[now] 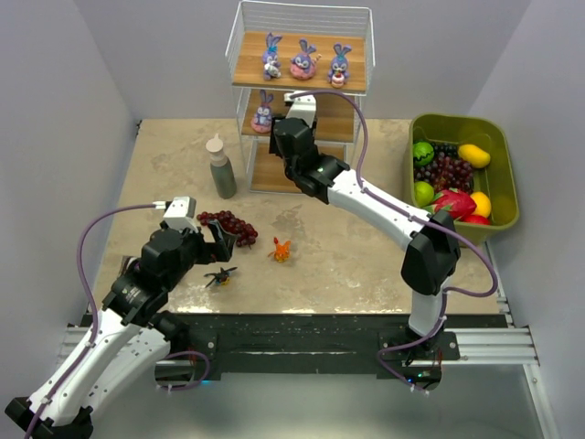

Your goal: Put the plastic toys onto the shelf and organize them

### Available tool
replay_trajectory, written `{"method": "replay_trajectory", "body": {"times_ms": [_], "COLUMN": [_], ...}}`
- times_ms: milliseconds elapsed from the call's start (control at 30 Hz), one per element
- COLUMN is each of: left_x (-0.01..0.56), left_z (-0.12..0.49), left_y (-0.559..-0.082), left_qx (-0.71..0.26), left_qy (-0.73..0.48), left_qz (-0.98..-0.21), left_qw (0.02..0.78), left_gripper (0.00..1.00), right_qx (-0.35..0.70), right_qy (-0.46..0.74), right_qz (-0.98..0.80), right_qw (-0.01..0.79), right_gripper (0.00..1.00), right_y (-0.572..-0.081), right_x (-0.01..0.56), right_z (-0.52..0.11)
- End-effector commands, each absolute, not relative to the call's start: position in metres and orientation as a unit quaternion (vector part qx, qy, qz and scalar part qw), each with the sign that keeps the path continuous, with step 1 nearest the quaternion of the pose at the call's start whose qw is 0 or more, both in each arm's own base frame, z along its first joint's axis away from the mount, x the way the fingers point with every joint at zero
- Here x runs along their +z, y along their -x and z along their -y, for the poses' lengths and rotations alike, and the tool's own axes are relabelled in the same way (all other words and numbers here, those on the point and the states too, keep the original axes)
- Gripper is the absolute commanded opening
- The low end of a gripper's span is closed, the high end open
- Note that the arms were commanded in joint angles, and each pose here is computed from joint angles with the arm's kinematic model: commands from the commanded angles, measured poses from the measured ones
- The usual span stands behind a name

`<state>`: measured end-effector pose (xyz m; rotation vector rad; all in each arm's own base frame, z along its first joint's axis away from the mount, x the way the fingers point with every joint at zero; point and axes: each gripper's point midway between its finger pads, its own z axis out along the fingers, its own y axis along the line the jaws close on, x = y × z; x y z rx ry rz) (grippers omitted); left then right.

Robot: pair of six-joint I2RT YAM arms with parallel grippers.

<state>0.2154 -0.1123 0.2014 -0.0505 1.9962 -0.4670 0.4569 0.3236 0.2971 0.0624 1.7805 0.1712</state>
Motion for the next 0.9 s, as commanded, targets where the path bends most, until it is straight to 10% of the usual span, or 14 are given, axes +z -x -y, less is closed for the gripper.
{"method": "replay_trajectory", "body": {"times_ms": [0,867], "left_x": [0.209,0.207], "left_z": [0.114,0.114], "left_y": [-0.22,-0.22], "left_qx": [-0.198,-0.197], "left_qy": [0.015,0.015], "left_qz": [-0.822,-0.823], "left_qw": [0.534,0.533], "left_gripper": [0.99,0.99], "right_qx": [0.088,0.062], "right_qy": [-0.069,-0.07], "right_qz": [-0.735,-0.754], "right_qw": [0.669,0.65], "right_gripper": [0.18,0.34], "right_y": [-0.455,-0.488], "right_x": [0.349,0.311], "right_z": [-0.305,-0.303]}}
